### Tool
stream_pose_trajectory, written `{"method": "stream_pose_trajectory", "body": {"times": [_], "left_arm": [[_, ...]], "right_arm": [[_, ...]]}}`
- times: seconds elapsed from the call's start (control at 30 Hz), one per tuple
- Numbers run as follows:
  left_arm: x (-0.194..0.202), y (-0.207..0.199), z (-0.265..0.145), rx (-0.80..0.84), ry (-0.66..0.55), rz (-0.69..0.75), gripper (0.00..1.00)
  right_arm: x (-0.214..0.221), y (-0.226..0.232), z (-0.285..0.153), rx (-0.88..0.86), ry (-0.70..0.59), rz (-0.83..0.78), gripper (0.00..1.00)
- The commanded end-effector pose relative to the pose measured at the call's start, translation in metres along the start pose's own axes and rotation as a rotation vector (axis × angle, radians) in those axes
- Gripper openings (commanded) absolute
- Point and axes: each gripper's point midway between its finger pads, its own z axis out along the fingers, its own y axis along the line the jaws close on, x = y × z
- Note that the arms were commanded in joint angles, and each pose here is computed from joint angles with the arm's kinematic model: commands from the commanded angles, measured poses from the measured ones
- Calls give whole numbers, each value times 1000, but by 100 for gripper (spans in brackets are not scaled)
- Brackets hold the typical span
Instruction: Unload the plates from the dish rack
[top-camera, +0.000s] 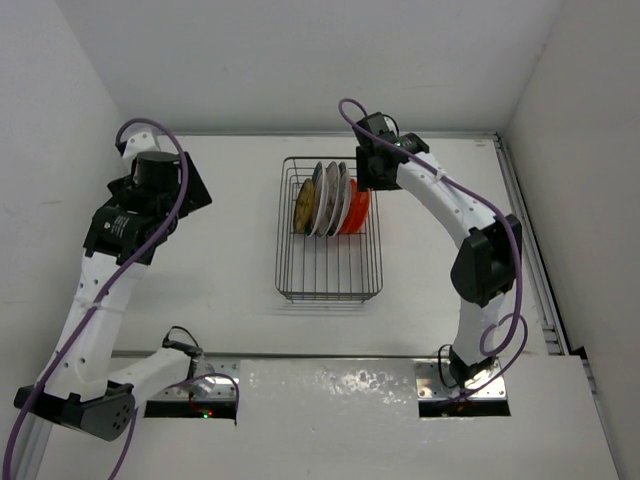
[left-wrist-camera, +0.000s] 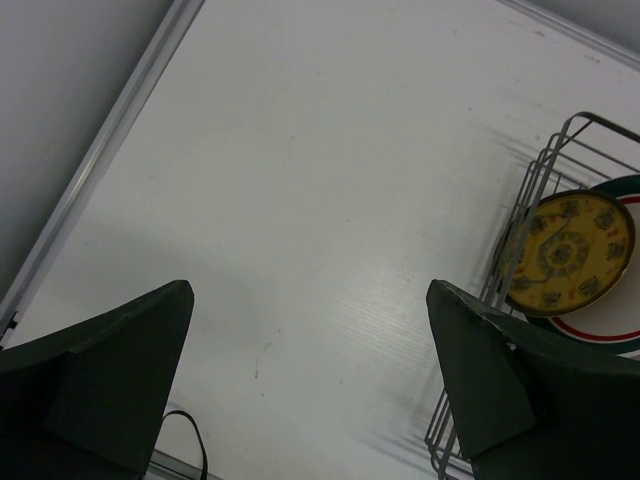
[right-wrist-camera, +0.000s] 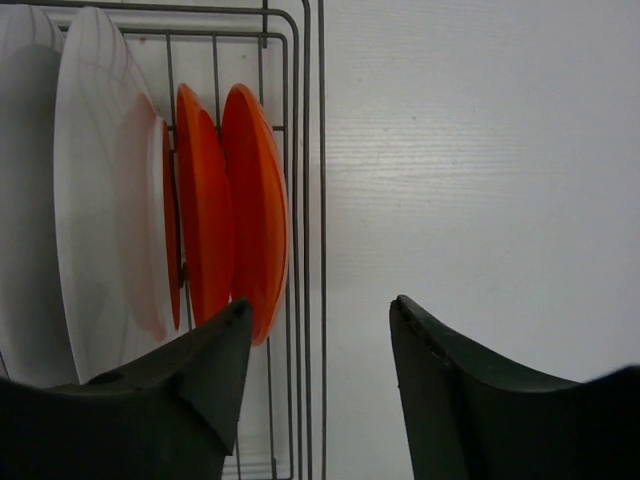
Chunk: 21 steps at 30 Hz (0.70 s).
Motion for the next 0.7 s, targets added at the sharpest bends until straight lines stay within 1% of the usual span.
{"method": "stream_pose_trajectory", "body": {"times": [0.0, 0.27, 0.37, 0.4, 0.43, 0.47, 0.57, 0.6, 0.67], "left_arm": [[6, 4, -2, -5, 3, 16, 100], [16, 1, 7, -5, 39, 55, 100], [18, -1, 11, -6, 49, 66, 100], [18, -2, 11, -3, 50, 66, 100], [18, -3, 12, -3, 52, 68, 100], [17, -4, 12, 1, 49, 69, 100], [15, -5, 14, 2, 47, 75, 100], [16, -6, 15, -2, 52, 79, 100], [16, -6, 16, -4, 51, 80, 100]], "right_arm": [[-16, 4, 6, -2, -66, 42, 53], [1, 8, 39, 25, -32, -1, 49], [7, 11, 49, 26, -16, -18, 40], [8, 12, 51, 20, -12, -20, 33], [7, 13, 52, 15, -19, -13, 29], [4, 14, 50, 6, -26, -9, 20], [-6, 16, 43, 2, -51, 12, 9], [-17, 14, 33, -2, -75, 27, 7], [-30, 11, 19, 0, -110, 56, 6]]}}
